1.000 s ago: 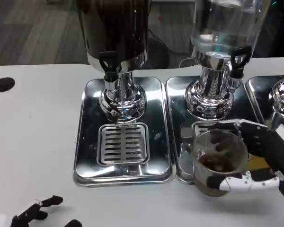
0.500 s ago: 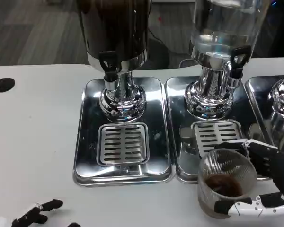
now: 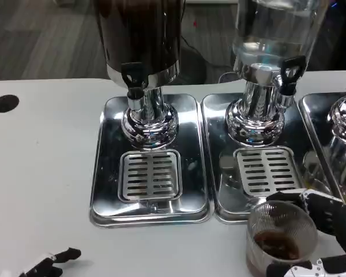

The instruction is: Grasp the cup under the faucet to collect the drink, then remove the cup.

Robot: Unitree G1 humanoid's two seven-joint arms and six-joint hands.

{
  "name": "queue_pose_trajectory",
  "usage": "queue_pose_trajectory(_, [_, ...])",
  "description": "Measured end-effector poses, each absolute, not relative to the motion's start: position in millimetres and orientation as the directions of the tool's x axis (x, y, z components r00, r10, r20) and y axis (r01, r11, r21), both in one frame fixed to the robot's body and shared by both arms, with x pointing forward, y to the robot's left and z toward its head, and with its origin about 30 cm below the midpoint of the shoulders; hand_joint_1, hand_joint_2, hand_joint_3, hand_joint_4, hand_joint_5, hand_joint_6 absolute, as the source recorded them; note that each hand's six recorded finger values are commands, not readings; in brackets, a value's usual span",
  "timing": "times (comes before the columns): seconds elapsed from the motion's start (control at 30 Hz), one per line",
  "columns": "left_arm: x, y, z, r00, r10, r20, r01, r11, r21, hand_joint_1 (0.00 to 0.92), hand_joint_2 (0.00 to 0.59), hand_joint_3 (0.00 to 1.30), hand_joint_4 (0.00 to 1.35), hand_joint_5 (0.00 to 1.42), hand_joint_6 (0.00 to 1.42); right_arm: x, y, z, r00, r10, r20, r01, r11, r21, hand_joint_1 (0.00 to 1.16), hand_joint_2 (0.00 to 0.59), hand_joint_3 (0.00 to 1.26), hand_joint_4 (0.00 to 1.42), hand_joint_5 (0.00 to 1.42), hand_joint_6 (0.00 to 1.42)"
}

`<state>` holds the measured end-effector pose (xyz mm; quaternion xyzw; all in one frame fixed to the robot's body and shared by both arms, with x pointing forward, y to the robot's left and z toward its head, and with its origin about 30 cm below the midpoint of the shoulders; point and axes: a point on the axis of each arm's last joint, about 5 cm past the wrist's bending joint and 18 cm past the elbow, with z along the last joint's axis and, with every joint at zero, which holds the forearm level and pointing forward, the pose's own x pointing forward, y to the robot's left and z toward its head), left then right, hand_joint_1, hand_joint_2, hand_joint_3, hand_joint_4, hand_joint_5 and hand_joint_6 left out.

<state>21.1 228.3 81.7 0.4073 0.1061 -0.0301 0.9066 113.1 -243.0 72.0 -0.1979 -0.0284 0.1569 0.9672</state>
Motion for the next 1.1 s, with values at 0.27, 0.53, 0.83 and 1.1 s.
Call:
queue_pose_trajectory(0.27, [17, 226, 86, 0.976, 0.023, -0.214, 0.147, 0.655, 0.741, 0.000, 0.080, 0.35, 0.27, 0.34, 0.66, 109, -247, 60, 0.953, 0.303, -0.023, -0.289, 0.879, -0.378, 0.94, 0.116, 0.56, 0.55, 0.60, 0.56])
queue_pose_trajectory(0.53, [16, 224, 91, 0.978, 0.019, -0.207, 0.145, 0.650, 0.746, 0.000, 0.080, 0.35, 0.26, 0.34, 0.66, 108, -250, 53, 0.956, 0.292, -0.002, -0.273, 0.891, -0.362, 0.93, 0.114, 0.55, 0.52, 0.56, 0.50])
queue_pose_trajectory(0.83, [16, 223, 92, 0.978, 0.026, -0.207, 0.141, 0.648, 0.748, 0.000, 0.080, 0.35, 0.26, 0.34, 0.66, 108, -252, 50, 0.950, 0.311, 0.008, -0.286, 0.885, -0.368, 0.84, 0.076, 0.33, 0.33, 0.42, 0.29])
queue_pose_trajectory(1.1, [19, 222, 92, 0.979, 0.023, -0.202, 0.139, 0.651, 0.746, 0.000, 0.080, 0.35, 0.27, 0.34, 0.67, 113, -252, 55, 0.941, 0.334, 0.060, -0.289, 0.881, -0.374, 0.79, 0.086, 0.24, 0.25, 0.37, 0.24])
